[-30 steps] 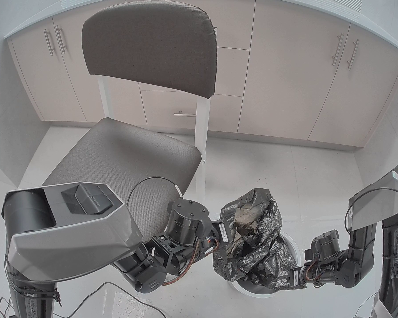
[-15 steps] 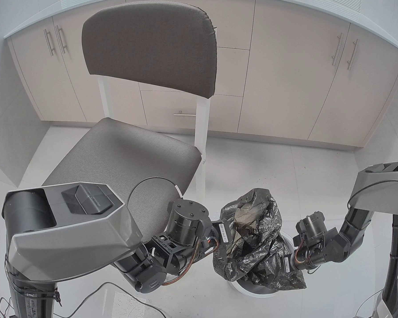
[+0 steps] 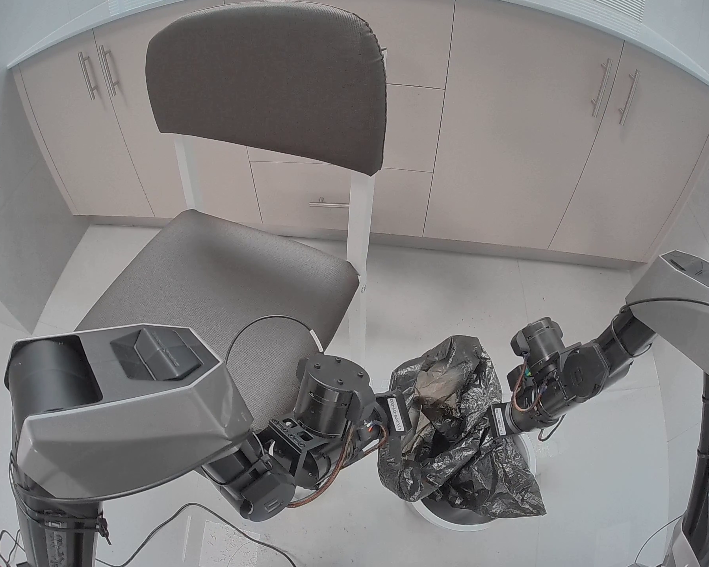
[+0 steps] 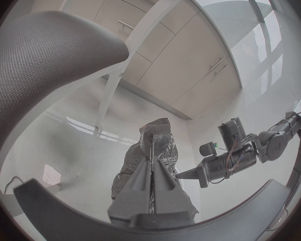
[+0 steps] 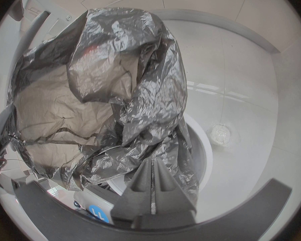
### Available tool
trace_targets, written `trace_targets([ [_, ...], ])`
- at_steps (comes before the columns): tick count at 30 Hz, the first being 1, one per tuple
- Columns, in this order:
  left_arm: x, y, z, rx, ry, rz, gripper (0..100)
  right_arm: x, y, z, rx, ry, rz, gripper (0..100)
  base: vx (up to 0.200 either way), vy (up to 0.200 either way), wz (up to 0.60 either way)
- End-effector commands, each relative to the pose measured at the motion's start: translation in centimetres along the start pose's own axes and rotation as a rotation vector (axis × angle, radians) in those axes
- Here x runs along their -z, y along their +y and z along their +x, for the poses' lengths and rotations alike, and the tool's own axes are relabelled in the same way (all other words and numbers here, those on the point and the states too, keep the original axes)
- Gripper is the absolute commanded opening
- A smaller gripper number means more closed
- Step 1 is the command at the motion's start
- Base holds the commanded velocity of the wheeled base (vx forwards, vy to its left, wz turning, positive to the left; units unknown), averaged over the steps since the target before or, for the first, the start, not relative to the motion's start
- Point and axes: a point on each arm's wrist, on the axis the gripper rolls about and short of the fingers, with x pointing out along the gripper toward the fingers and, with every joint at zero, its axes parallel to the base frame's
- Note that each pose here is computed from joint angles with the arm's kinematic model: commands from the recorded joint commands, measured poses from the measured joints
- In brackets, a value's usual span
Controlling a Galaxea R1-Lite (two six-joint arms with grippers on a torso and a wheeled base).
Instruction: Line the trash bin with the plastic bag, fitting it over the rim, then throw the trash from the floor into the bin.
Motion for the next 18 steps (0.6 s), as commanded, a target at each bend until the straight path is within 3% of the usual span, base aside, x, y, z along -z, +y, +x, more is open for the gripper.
trace_targets([
  [1,0.0,0.1,0.1,-0.002,0.001,0.000,0,-1.9,-1.3,0.1,0.011,-0.010,-0.007,0,0.000,0.000,0.00],
  [8,0.0,0.3,0.2,-0.006,0.000,-0.002,0,-3.6,-2.4,0.3,0.013,0.068,-0.038,0,0.000,0.000,0.00],
  [18,0.1,0.5,0.3,-0.010,0.002,-0.002,0,-3.8,-2.2,1.7,-0.014,0.106,-0.045,0,0.000,0.000,0.00],
])
